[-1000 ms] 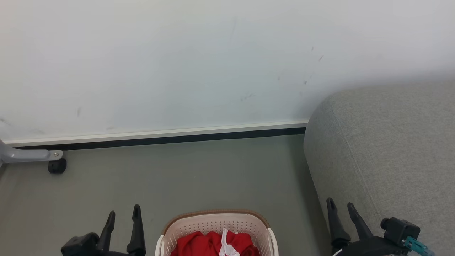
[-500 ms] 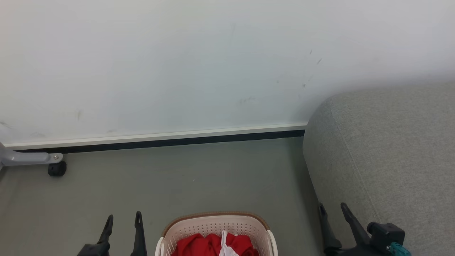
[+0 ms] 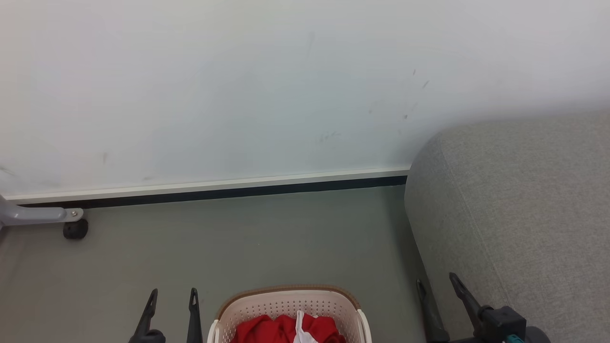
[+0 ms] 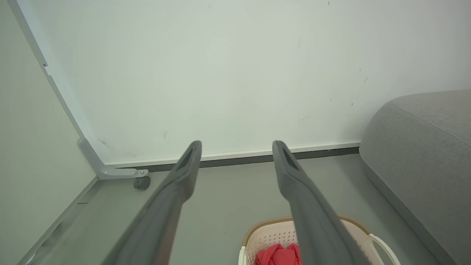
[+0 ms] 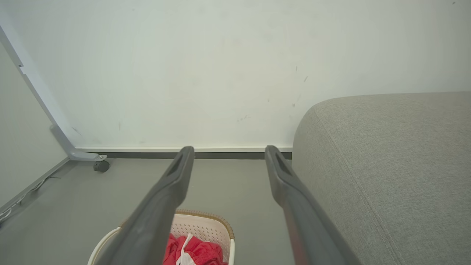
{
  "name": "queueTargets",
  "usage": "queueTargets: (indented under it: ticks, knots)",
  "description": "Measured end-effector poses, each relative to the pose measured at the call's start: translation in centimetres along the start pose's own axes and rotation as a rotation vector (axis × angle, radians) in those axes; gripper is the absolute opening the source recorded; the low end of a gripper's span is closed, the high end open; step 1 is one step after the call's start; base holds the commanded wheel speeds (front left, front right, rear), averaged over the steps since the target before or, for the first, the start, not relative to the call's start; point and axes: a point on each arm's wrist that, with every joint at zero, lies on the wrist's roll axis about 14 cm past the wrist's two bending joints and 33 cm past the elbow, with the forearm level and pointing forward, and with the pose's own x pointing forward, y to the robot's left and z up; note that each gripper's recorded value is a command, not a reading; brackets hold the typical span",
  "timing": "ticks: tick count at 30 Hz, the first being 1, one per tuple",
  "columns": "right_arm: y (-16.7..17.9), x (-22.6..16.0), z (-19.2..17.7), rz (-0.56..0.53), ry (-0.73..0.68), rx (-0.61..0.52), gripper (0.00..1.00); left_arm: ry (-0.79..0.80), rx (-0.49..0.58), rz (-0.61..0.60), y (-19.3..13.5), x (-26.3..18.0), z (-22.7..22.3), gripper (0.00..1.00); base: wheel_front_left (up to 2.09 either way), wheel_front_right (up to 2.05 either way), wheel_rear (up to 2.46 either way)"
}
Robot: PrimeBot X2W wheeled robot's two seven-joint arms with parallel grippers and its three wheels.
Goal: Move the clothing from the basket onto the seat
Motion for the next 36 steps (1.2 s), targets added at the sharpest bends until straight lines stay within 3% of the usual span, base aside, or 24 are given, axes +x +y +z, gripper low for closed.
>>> queueTargets:
  ticks: [22,36]
  knots:
    - [-1.3,0.3,-0.2,-0.041,0.006,0.015,1.0,0.035,-0.004,0.002,0.0,0.3,-1.1,1.0,0.0,0.0,0.0]
    - [-3.7,1.8,-1.0,-0.099,0.027,0.024,1.0,0.125,0.019,-0.068,-2.2,2.8,-4.0,1.0,0.0,0.0,0.0]
